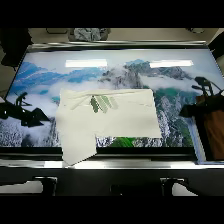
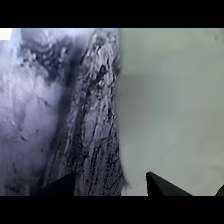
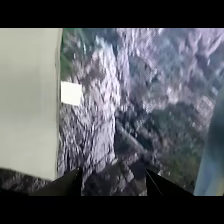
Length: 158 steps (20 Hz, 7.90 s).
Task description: Fold the shirts.
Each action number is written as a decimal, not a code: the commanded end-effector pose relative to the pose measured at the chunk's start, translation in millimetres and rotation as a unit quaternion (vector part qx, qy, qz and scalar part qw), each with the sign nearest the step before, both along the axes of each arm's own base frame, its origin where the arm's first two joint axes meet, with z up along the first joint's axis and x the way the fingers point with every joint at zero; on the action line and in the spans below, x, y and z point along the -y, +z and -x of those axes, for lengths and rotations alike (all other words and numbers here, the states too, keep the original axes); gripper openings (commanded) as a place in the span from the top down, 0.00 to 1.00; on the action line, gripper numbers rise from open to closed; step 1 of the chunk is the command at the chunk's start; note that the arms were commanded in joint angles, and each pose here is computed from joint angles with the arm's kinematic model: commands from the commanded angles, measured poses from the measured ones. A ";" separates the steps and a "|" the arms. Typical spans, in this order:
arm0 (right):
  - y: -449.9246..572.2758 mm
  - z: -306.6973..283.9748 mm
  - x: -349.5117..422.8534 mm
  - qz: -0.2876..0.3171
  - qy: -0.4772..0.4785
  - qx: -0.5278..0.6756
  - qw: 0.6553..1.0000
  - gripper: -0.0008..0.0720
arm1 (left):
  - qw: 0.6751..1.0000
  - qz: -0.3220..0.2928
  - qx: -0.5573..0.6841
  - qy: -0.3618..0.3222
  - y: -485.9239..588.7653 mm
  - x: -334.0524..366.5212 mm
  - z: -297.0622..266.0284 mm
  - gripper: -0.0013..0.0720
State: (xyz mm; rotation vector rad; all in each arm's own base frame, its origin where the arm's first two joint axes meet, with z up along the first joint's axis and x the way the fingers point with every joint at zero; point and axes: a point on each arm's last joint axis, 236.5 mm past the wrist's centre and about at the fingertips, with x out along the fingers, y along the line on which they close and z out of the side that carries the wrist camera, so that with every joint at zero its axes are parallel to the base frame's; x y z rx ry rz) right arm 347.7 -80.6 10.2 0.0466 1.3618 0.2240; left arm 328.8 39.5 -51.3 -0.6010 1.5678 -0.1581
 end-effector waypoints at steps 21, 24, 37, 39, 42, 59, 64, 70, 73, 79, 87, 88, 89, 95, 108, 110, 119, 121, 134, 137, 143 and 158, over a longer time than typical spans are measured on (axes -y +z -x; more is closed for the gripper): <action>-112.3 60.3 -83.9 -0.200 -0.088 -0.064 0.974 0.28 | 0.995 0.051 -0.002 -0.082 -43.5 89.5 45.7 0.94; -114.5 53.0 -96.0 -0.197 -0.077 -0.057 0.976 0.28 | 0.995 0.049 0.001 -0.082 -41.9 89.3 44.8 0.94; 158.3 -49.6 -55.1 0.030 0.110 0.264 0.958 0.93 | 0.947 -0.045 0.318 -0.013 241.2 52.1 -75.3 0.95; 311.5 -36.4 -30.0 0.162 0.084 0.428 0.885 0.93 | 0.867 -0.092 0.490 -0.012 389.1 60.3 -57.8 0.95; 489.3 72.0 -23.4 0.278 -0.002 0.598 0.752 0.93 | 0.713 -0.168 0.681 0.030 565.4 68.4 39.8 0.95; 307.9 96.8 -25.6 0.187 0.057 0.254 0.947 0.93 | 0.772 -0.206 0.599 0.048 506.0 50.2 62.2 0.95; 92.9 -14.4 -32.7 0.098 0.118 0.055 0.987 0.93 | 0.946 -0.143 0.291 -0.017 228.8 19.4 -49.1 0.95; -7.4 -168.2 -75.5 0.093 0.070 0.178 0.977 0.93 | 0.974 -0.090 0.208 0.009 55.5 23.1 -122.9 0.94; -11.1 -211.3 -72.5 0.079 0.009 0.249 0.965 0.93 | 0.966 -0.080 0.243 0.035 34.0 28.1 -166.1 0.94; -16.3 -225.7 -66.7 0.091 0.009 0.273 0.958 0.93 | 0.952 -0.087 0.288 0.048 36.6 32.0 -206.3 0.94; -39.9 -118.6 -76.2 0.090 0.122 0.060 0.987 0.93 | 0.991 -0.067 0.080 -0.086 28.0 46.0 -92.1 0.95; -45.5 -106.3 -77.6 0.086 0.137 0.035 0.986 0.93 | 0.992 -0.061 0.059 -0.090 23.7 47.3 -81.3 0.95; -52.1 -97.0 -78.3 0.082 0.146 0.014 0.986 0.93 | 0.993 -0.055 0.042 -0.095 19.2 50.4 -71.9 0.95; -89.5 -65.1 -90.8 0.040 0.160 -0.077 0.983 0.93 | 0.994 -0.039 -0.032 -0.100 -8.3 57.3 -31.6 0.95; -24.9 0.9 -25.6 0.005 0.095 -0.138 0.986 0.37 | 0.998 -0.007 -0.019 -0.067 45.3 21.2 9.2 0.30; -29.9 22.2 -12.2 -0.008 0.074 -0.162 0.984 0.37 | 0.999 0.008 -0.044 -0.029 25.6 27.1 57.9 0.30; -37.9 39.0 -22.9 -0.030 0.077 -0.167 0.982 0.39 | 0.992 0.070 -0.109 -0.007 -41.4 95.3 185.9 0.31; -41.2 40.9 -23.3 -0.031 0.077 -0.170 0.982 0.39 | 0.993 0.067 -0.100 -0.006 -43.0 96.9 181.0 0.31; -86.9 90.1 -74.6 -0.130 0.103 -0.206 0.964 0.21 | 0.995 0.017 -0.096 -0.027 -65.2 120.9 167.4 0.94; -104.1 98.7 -83.5 -0.142 0.087 -0.208 0.964 0.21 | 0.995 0.014 -0.096 -0.030 -65.6 119.3 168.1 0.94; -125.5 100.2 -103.4 -0.172 0.029 -0.197 0.965 0.32 | 0.996 0.012 -0.089 -0.030 -63.9 119.0 166.2 0.94; -1.0 -66.1 -103.1 -0.090 0.075 0.109 0.987 0.93 | 0.974 -0.054 0.219 0.008 89.1 85.2 -6.7 0.95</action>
